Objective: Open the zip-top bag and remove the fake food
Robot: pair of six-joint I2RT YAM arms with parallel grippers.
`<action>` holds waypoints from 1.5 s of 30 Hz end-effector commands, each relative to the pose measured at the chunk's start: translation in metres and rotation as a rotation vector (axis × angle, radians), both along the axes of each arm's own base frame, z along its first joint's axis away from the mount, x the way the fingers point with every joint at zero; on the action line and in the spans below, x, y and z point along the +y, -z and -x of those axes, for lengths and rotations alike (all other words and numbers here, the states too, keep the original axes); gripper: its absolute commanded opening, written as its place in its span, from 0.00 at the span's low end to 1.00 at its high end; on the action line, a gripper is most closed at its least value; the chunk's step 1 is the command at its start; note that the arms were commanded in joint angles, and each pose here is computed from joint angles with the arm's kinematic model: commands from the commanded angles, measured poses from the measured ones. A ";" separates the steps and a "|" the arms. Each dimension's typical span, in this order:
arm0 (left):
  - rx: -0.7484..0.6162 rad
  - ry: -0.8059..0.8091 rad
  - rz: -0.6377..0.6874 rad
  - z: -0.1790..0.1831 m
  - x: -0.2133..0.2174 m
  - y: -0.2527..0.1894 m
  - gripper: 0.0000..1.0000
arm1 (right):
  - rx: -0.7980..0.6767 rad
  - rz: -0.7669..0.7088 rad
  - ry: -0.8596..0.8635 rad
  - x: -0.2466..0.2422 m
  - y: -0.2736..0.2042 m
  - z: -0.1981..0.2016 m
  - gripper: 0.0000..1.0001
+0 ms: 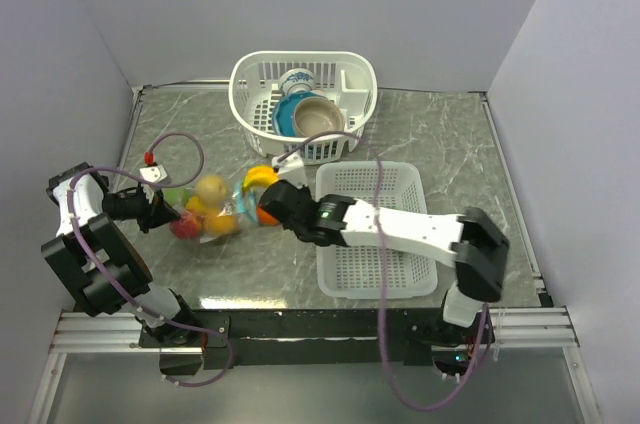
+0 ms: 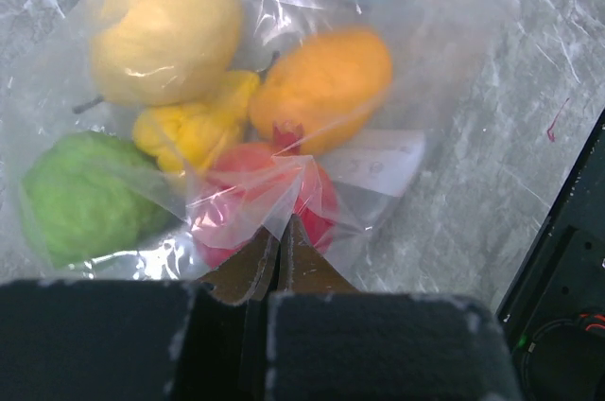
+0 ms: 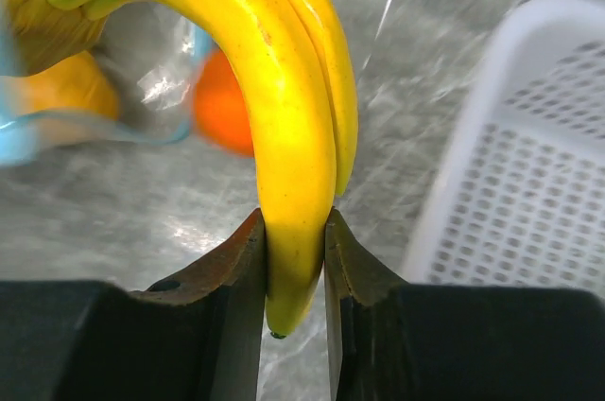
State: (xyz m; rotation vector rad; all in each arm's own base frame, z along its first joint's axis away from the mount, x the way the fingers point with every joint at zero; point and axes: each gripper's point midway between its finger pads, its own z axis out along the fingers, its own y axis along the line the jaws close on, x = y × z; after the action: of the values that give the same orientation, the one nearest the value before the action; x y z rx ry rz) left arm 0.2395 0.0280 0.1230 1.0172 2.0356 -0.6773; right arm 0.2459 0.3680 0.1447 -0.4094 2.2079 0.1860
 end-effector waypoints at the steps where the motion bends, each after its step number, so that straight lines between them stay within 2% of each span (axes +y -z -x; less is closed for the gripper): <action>1: -0.027 0.007 0.014 0.002 -0.005 -0.010 0.01 | -0.091 -0.099 0.104 -0.033 -0.062 -0.003 0.10; 4: -0.041 0.002 0.021 0.001 -0.006 -0.013 0.01 | -0.099 -0.062 0.179 -0.061 -0.067 0.001 0.10; 9: -0.049 0.009 0.008 0.004 -0.007 -0.014 0.01 | -0.108 0.097 0.367 -0.134 -0.051 0.008 0.10; 13: -0.051 0.011 0.009 0.004 -0.008 -0.014 0.01 | -0.099 0.119 0.531 -0.183 -0.033 0.012 0.15; 14: -0.050 0.012 0.012 0.005 -0.008 -0.013 0.01 | -0.096 0.126 0.552 -0.192 -0.029 0.013 0.30; 16: -0.054 0.010 0.015 0.004 -0.009 -0.014 0.01 | -0.092 0.105 0.603 -0.205 -0.025 0.013 0.56; 17: -0.055 0.010 0.017 0.004 -0.009 -0.015 0.01 | -0.096 0.097 0.610 -0.206 -0.026 0.012 0.79; 19: -0.061 0.009 0.015 0.004 -0.009 -0.016 0.01 | -0.119 0.077 0.604 -0.201 -0.040 0.007 0.99; 22: -0.065 0.011 0.016 0.005 -0.011 -0.016 0.01 | -0.187 0.053 0.553 -0.179 -0.080 -0.008 1.00; 24: -0.065 0.014 0.015 0.006 -0.011 -0.014 0.01 | -0.224 -0.014 0.517 -0.149 -0.110 -0.024 1.00; 25: -0.062 0.016 0.014 0.007 -0.012 -0.014 0.01 | -0.238 0.027 0.443 -0.137 -0.118 -0.028 1.00; 26: -0.060 0.015 0.014 0.007 -0.011 -0.013 0.01 | -0.254 -0.037 0.413 -0.116 -0.129 -0.038 1.00; 29: -0.051 0.021 0.000 0.010 -0.011 -0.010 0.01 | -0.248 -0.068 0.263 -0.057 -0.138 -0.053 1.00; 33: -0.046 0.032 -0.019 0.014 -0.011 -0.007 0.01 | -0.181 0.015 0.175 0.002 -0.100 -0.086 1.00; 36: -0.049 0.034 -0.023 0.016 -0.011 -0.007 0.01 | -0.157 0.105 0.167 0.011 -0.070 -0.115 1.00; 39: -0.048 0.038 -0.034 0.017 -0.010 -0.007 0.01 | -0.077 0.164 0.183 -0.002 -0.042 -0.130 1.00; 45: -0.041 0.055 -0.044 0.020 -0.010 -0.001 0.01 | -0.044 0.181 0.201 -0.036 -0.024 -0.118 1.00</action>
State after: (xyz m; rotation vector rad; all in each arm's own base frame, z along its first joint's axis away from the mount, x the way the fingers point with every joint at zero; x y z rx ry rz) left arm 0.2282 0.0224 0.1227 1.0754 2.0116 -0.6302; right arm 0.3687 0.3506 0.1248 -0.3315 2.2655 -0.1994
